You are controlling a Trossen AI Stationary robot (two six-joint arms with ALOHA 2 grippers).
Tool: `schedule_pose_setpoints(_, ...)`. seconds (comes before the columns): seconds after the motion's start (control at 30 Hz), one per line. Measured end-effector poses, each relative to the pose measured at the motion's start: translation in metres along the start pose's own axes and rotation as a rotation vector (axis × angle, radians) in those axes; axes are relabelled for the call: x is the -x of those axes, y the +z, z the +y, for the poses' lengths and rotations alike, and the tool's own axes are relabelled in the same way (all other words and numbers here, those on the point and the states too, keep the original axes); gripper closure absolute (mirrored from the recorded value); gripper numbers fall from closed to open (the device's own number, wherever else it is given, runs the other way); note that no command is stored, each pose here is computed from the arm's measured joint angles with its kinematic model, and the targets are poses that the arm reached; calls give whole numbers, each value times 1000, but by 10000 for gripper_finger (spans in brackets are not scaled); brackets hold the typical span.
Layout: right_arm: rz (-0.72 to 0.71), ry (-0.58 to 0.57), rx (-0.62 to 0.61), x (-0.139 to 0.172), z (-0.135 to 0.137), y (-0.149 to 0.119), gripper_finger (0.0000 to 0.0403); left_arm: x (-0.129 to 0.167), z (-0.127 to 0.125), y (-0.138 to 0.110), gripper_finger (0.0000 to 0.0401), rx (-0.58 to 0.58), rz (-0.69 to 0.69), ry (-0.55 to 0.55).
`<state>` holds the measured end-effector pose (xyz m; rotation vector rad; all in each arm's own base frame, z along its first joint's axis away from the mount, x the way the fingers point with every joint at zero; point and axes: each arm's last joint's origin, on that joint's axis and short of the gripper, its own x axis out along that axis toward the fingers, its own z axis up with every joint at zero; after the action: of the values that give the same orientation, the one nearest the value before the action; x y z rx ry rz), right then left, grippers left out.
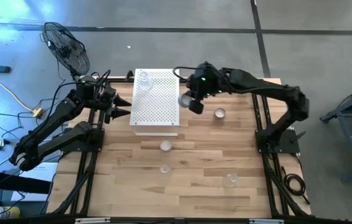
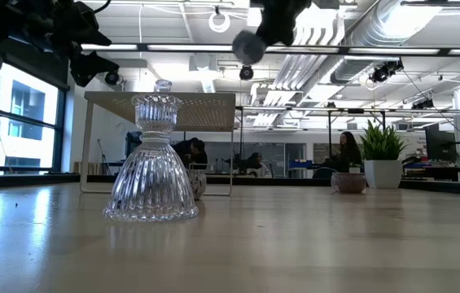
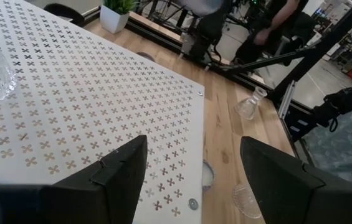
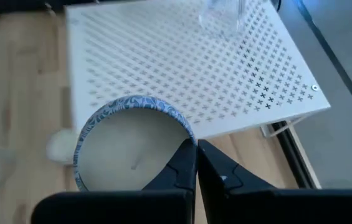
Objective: Pick & Place candle stick holders
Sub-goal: Put the blue candle on the shelf
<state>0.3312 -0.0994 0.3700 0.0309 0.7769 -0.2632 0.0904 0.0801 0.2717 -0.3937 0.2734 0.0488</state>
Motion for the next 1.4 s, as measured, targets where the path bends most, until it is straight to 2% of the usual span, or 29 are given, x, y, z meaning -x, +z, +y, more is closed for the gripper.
schedule_pose_setpoints(0.13,39,-18,6,-25,-10,10,402,0,0,1,148,-4,-9,-1)
schedule_pose_setpoints(0.23,38,-6,52,-33,-5,20,402,0,-2,6,148,-5,-39,-42)
schedule_pose_setpoints(0.37,18,-16,110,-33,6,32,402,1,-5,16,148,-18,-99,-123)
schedule_pose_setpoints(0.53,-35,-64,116,-24,2,43,402,2,-7,22,148,-39,-146,-139)
schedule_pose_setpoints(0.93,94,39,81,-45,13,19,402,2,-7,22,148,-29,-141,-131)
schedule_pose_setpoints(1.4,92,158,83,-80,32,11,403,2,-6,22,148,-53,-152,-92)
